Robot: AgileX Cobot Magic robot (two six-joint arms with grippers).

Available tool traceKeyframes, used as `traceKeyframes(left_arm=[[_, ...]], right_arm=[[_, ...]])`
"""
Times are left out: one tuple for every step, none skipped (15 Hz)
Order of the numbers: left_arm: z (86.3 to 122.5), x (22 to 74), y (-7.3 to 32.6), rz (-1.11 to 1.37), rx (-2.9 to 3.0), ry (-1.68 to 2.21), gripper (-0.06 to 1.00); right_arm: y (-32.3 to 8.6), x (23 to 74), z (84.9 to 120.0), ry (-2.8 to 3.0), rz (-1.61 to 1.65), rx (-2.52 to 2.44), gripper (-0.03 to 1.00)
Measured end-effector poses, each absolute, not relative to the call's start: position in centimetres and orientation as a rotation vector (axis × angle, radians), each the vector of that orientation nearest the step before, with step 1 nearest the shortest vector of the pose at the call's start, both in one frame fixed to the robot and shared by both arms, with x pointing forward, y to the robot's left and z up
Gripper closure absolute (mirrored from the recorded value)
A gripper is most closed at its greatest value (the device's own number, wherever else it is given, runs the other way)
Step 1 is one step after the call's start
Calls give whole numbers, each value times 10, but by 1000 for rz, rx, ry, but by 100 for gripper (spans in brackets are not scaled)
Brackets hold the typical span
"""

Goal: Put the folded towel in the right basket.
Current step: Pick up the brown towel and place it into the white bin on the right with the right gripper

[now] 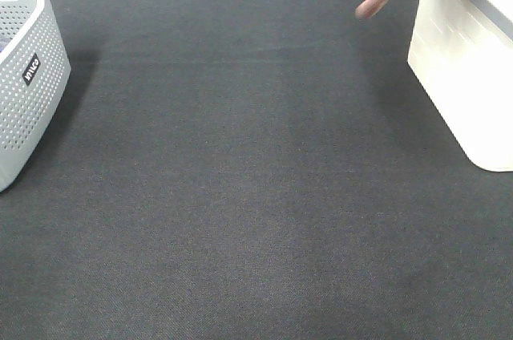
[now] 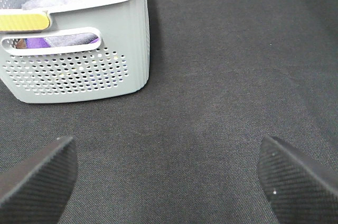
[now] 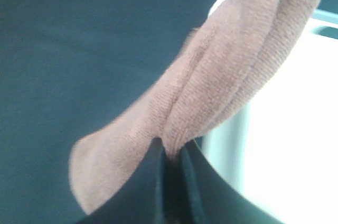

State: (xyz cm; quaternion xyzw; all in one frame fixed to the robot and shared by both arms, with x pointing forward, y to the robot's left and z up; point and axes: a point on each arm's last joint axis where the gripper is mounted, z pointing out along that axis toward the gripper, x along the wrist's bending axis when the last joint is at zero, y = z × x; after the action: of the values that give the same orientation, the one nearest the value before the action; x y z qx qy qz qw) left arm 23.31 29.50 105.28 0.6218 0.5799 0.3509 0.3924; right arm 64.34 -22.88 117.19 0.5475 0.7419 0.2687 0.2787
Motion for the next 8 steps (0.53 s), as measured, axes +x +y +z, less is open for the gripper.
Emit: traceKeyframes(left_arm=[[1053,233,295,891,1579,1472,7],[1053,233,295,891,1579,1472,7],[1053,233,295,891,1579,1472,7],[1053,233,295,891,1579,1472,7],[1053,233,295,891,1579,1472,7],[1053,233,295,891,1579,1472,7],[1053,233,295,891,1579,1472,7],[1053,233,295,891,1579,1472,7]], right_arm=[[-250,643,1178,1934,712,1509,94],[-250,643,1178,1934,712,1509,94],[-287,642,1182,1841,699,1598,94],[-309,642,1182,1790,706,1664,94],[-329,642,1180,1744,713,1731,94],[-348,641,1179,1695,730,1789,94],[-362,642,1176,1659,755,1845,94],[-373,647,1164,1650,778,1914,94]])
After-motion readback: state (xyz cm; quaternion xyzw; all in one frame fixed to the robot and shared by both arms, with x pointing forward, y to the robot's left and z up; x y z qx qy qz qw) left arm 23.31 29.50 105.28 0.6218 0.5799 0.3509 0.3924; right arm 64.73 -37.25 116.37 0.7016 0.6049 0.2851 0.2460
